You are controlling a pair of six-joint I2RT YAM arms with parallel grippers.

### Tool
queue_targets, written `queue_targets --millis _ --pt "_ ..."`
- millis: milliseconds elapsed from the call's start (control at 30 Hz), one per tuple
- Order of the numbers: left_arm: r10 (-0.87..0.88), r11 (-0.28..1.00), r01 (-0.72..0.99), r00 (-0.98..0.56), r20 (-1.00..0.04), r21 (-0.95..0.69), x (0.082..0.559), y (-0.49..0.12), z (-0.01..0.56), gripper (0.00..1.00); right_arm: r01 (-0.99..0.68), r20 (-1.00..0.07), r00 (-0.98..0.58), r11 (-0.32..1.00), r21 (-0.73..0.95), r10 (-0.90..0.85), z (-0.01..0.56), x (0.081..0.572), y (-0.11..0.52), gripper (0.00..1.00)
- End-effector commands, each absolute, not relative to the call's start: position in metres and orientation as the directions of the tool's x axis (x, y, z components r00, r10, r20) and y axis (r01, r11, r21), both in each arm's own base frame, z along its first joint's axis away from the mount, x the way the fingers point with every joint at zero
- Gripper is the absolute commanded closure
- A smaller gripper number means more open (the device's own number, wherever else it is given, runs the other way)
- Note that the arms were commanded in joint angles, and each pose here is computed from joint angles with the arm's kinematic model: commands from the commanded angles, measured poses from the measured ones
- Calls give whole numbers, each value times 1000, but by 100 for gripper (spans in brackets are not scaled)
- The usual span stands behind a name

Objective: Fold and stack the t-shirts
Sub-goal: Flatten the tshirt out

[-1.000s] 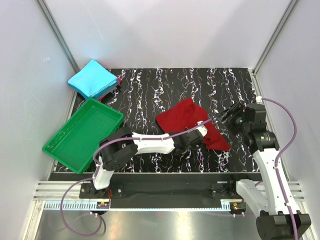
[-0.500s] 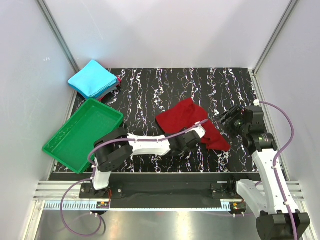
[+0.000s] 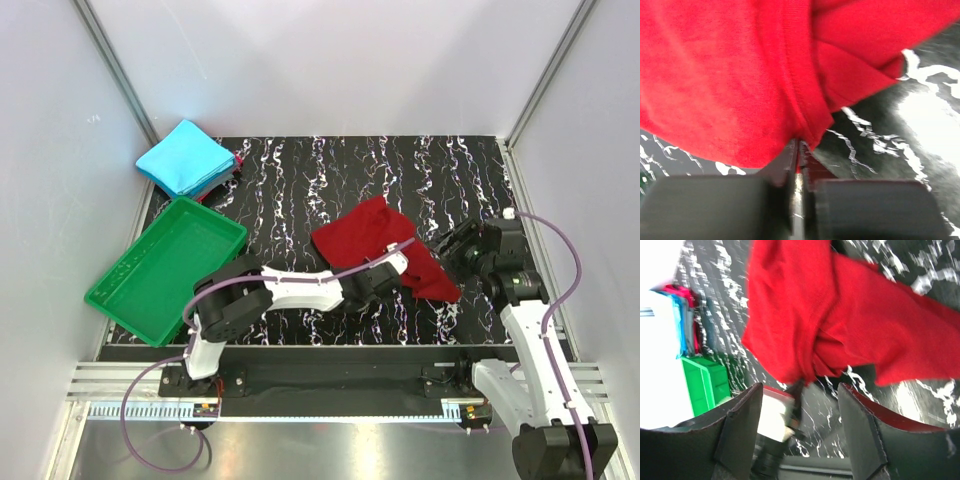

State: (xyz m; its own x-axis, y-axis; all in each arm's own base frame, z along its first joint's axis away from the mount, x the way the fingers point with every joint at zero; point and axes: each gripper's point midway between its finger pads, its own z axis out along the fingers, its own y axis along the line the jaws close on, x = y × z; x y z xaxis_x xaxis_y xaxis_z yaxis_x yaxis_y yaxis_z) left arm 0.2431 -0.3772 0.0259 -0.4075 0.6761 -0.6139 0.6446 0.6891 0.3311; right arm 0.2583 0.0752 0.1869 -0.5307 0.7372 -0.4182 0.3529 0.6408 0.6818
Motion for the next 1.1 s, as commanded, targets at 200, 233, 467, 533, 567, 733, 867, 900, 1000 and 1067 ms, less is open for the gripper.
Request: queue_targets --millis 200,233,467,533,567,733,867,900,1000,1067 --pt "317 876 475 -426 -847 89 275 -372 174 100 501 -261 -606 616 609 751 106 236 82 35" --pt "269 872 490 -455 -849 14 273 -371 184 100 510 -251 -621 625 591 743 100 235 83 36" --pt "-37 921 292 -592 -805 -257 329 -286 212 100 485 -257 -695 702 522 671 70 231 116 37" --pt "-44 921 287 -598 -800 -264 331 -276 214 100 502 -234 -720 723 475 653 54 228 119 38" --pt "-33 921 293 -596 -802 -256 333 -272 214 100 509 -230 -724 729 457 650 49 226 118 39" --pt "178 840 519 -536 -825 -156 297 -314 193 84 569 -229 -683 701 429 694 37 214 107 40" --pt "416 777 628 -472 -777 34 256 -361 138 62 596 -251 -645 680 426 722 44 209 99 39" --pt "436 781 620 -454 -777 76 255 -366 135 60 596 -270 -634 680 428 725 47 210 95 38" --pt "532 744 645 -414 -739 175 240 -384 106 56 594 -278 -627 678 434 728 53 210 94 37" --pt "589 717 657 -395 -706 231 232 -390 85 53 590 -278 -628 678 438 727 55 210 95 38"
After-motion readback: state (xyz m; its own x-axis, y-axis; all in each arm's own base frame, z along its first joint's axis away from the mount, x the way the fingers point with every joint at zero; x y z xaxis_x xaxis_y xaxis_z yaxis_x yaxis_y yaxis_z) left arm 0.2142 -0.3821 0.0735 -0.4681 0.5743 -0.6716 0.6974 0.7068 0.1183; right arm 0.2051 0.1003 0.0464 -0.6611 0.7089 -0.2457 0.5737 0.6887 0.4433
